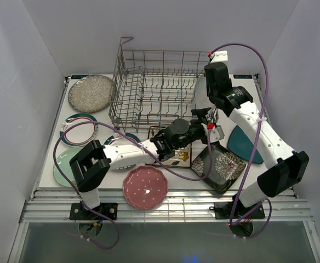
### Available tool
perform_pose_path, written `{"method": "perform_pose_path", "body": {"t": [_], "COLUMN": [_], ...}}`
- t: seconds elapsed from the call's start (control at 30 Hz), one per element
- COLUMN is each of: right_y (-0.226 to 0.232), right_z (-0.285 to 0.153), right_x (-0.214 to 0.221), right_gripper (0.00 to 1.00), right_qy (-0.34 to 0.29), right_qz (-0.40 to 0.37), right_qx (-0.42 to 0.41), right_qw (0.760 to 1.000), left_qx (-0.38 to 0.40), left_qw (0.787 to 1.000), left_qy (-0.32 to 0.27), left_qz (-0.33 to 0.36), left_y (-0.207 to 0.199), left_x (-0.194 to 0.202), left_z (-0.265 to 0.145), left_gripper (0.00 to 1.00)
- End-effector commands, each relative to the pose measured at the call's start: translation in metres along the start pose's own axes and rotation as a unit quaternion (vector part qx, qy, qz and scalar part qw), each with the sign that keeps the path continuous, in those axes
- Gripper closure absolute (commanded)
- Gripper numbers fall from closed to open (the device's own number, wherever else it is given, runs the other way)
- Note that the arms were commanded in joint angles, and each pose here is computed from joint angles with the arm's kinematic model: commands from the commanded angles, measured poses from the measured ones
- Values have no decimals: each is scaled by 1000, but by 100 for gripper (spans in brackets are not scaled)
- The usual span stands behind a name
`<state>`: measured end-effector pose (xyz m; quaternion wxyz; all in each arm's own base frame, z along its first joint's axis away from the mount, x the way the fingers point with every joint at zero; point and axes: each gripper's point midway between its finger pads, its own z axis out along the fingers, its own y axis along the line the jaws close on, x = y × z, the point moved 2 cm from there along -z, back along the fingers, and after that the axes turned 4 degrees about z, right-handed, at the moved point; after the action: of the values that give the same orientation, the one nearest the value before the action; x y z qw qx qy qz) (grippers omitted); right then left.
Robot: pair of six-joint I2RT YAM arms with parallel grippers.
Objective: Load the plates into the dish rack
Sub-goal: Insert the plate into the dish rack.
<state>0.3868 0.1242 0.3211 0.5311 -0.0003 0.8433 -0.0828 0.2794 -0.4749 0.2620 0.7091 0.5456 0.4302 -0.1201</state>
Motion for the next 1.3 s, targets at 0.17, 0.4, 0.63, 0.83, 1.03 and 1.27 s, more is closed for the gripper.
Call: {"method": "perform_pose_path", "body": {"t": [0.17, 0.4, 0.63, 0.83, 1.03, 1.27], "right_y": [26, 26, 23, 19, 18, 14], "right_z": [-11, -10, -14, -21, -24, -30], "right_x": [-45, -39, -34, -34, -32, -33], "right_gripper": [91, 89, 75, 59, 58, 46], "right_qy": [-69, -63, -66, -71, -72, -78], "right_qz": [78, 77, 78, 80, 82, 83], "right_qx": [-82, -82, -85, -88, -91, -92], "right_qw": [991, 992, 991, 990, 990, 989], "left_qx": [-29, -94, -180, -238, -261, -304], "left_qw": [998, 992, 977, 962, 956, 937], "left_qy": [-25, -14, 5, 38, 56, 95], "left_qz": [-48, -86, -115, -124, -124, -140], "left_y": [39, 83, 145, 182, 192, 215], "left_x": [-58, -83, -109, -91, -73, -43], "left_z": [-48, -93, -159, -206, -219, -230], "left_gripper": [2, 2, 2, 2, 2, 2]}}
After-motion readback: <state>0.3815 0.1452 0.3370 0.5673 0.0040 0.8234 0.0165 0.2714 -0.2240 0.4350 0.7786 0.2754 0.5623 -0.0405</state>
